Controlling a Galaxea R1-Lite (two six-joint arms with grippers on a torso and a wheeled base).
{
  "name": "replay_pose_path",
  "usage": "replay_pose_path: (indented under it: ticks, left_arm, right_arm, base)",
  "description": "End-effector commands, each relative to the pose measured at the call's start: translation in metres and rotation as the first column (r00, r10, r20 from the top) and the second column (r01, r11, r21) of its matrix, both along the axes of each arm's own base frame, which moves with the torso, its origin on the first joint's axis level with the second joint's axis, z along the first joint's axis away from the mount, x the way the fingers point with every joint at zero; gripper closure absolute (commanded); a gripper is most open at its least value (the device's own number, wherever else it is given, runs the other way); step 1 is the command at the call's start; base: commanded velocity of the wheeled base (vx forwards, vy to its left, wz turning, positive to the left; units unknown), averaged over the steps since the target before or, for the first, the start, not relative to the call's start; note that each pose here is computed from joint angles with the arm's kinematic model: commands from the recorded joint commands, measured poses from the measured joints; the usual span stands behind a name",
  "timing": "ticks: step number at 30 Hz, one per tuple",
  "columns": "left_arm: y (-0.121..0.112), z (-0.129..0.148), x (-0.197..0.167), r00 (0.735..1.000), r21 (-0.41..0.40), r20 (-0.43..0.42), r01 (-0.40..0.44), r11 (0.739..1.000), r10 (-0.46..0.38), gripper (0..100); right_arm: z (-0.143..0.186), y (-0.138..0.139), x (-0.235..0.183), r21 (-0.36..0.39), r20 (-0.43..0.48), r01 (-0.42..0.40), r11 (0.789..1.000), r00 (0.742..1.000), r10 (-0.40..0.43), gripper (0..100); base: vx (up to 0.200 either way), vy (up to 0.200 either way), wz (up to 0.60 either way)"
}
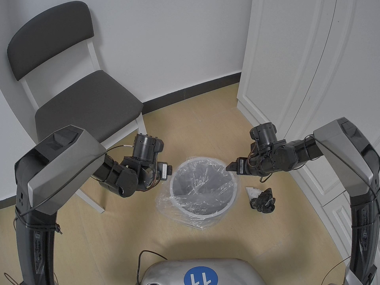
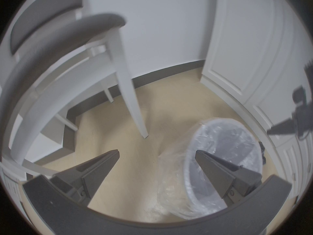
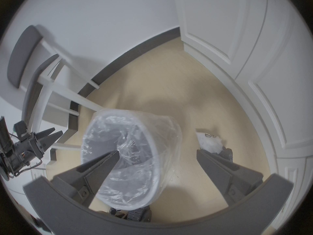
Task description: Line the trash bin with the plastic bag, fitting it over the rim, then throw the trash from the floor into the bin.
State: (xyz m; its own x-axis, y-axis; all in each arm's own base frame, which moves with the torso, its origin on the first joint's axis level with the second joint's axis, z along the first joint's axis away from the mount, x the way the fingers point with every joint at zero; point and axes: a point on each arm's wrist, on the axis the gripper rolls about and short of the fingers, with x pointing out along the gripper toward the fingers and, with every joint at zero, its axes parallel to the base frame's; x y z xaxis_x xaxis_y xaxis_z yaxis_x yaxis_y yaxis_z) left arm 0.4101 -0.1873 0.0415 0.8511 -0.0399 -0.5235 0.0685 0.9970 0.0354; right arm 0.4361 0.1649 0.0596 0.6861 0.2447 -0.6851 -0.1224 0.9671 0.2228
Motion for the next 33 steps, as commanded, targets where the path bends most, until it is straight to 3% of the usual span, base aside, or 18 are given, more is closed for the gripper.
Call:
replay_pose_path:
  ticks: [1, 2, 4, 5, 7, 9, 10, 11, 16, 20, 23, 25, 26, 28, 31, 33]
  left_arm:
    - [-0.04, 0.021, -0.035, 0.992, 0.076, 0.042, 0.114, 0.991, -0.118, 0]
    - [-0.043, 0.019, -0.036, 0.991, 0.089, 0.041, 0.121, 0.989, -0.125, 0]
    - [-0.06, 0.004, -0.041, 0.987, 0.169, 0.026, 0.153, 0.974, -0.159, 0]
    - [-0.06, 0.004, -0.041, 0.987, 0.169, 0.026, 0.153, 0.974, -0.159, 0]
    - [-0.075, -0.013, -0.037, 0.983, 0.247, 0.019, 0.173, 0.953, -0.184, 0]
    - [-0.083, -0.021, -0.031, 0.982, 0.272, 0.023, 0.174, 0.946, -0.187, 0]
    - [-0.083, -0.021, -0.031, 0.982, 0.272, 0.023, 0.174, 0.946, -0.187, 0]
    - [-0.091, -0.027, -0.027, 0.98, 0.281, 0.025, 0.182, 0.942, -0.197, 0]
    - [-0.104, -0.038, -0.03, 0.976, 0.308, -0.022, 0.214, 0.927, -0.218, 0]
    - [-0.11, -0.045, -0.032, 0.977, 0.332, -0.023, 0.207, 0.92, -0.212, 0]
    - [-0.115, -0.051, -0.029, 0.978, 0.348, -0.021, 0.203, 0.915, -0.209, 0]
    - [-0.116, -0.054, -0.027, 0.978, 0.35, -0.024, 0.203, 0.914, -0.208, 0]
    - [-0.116, -0.054, -0.027, 0.978, 0.35, -0.024, 0.203, 0.914, -0.208, 0]
    - [-0.118, -0.056, -0.024, 0.98, 0.361, -0.033, 0.196, 0.912, -0.197, 0]
    - [-0.119, -0.061, -0.02, 0.982, 0.372, -0.035, 0.183, 0.91, -0.183, 0]
    - [-0.119, -0.061, -0.02, 0.982, 0.372, -0.035, 0.183, 0.91, -0.183, 0]
  right_arm:
    - [0.057, -0.03, -0.012, -0.021, 0.127, 0.028, 0.999, 0.992, -0.025, 0]
    - [0.061, -0.036, -0.012, -0.029, 0.135, 0.033, 0.999, 0.99, -0.029, 0]
    - [0.079, -0.075, -0.017, -0.103, 0.18, 0.057, 0.993, 0.983, -0.038, 0]
    - [0.079, -0.075, -0.017, -0.103, 0.18, 0.057, 0.993, 0.983, -0.038, 0]
    - [0.09, -0.12, -0.027, -0.207, 0.225, 0.078, 0.975, 0.974, -0.03, 0]
    - [0.09, -0.146, -0.03, -0.272, 0.266, 0.103, 0.957, 0.964, -0.028, 0]
    - [0.09, -0.146, -0.03, -0.272, 0.266, 0.103, 0.957, 0.964, -0.028, 0]
    - [0.088, -0.167, -0.03, -0.324, 0.336, 0.138, 0.936, 0.942, -0.023, 0]
    - [0.082, -0.188, -0.031, -0.368, 0.452, 0.193, 0.909, 0.892, -0.007, 0]
    - [0.084, -0.188, -0.033, -0.364, 0.459, 0.189, 0.912, 0.889, -0.001, 0]
    - [0.086, -0.186, -0.033, -0.349, 0.47, 0.18, 0.92, 0.882, 0.006, 0]
    - [0.094, -0.181, -0.036, -0.292, 0.487, 0.141, 0.946, 0.873, 0.02, 0]
    - [0.094, -0.181, -0.036, -0.292, 0.487, 0.141, 0.946, 0.873, 0.02, 0]
    - [0.114, -0.166, -0.049, -0.092, 0.508, -0.004, 0.996, 0.86, 0.051, 0]
    - [0.133, -0.16, -0.062, 0.068, 0.523, -0.124, 0.99, 0.849, 0.07, 0]
    - [0.133, -0.16, -0.062, 0.068, 0.523, -0.124, 0.99, 0.849, 0.07, 0]
  base:
    - [0.0, 0.0, 0.0]
    - [0.0, 0.0, 0.0]
    - [0.0, 0.0, 0.0]
    - [0.0, 0.0, 0.0]
    - [0.0, 0.0, 0.0]
    - [0.0, 0.0, 0.0]
    - [0.0, 0.0, 0.0]
    - [0.0, 0.0, 0.0]
    - [0.0, 0.0, 0.0]
    - [0.0, 0.0, 0.0]
    - [0.0, 0.0, 0.0]
    - [0.0, 0.0, 0.0]
    - [0.0, 0.0, 0.0]
    - [0.0, 0.0, 0.0]
    - [0.0, 0.0, 0.0]
    - [0.0, 0.0, 0.0]
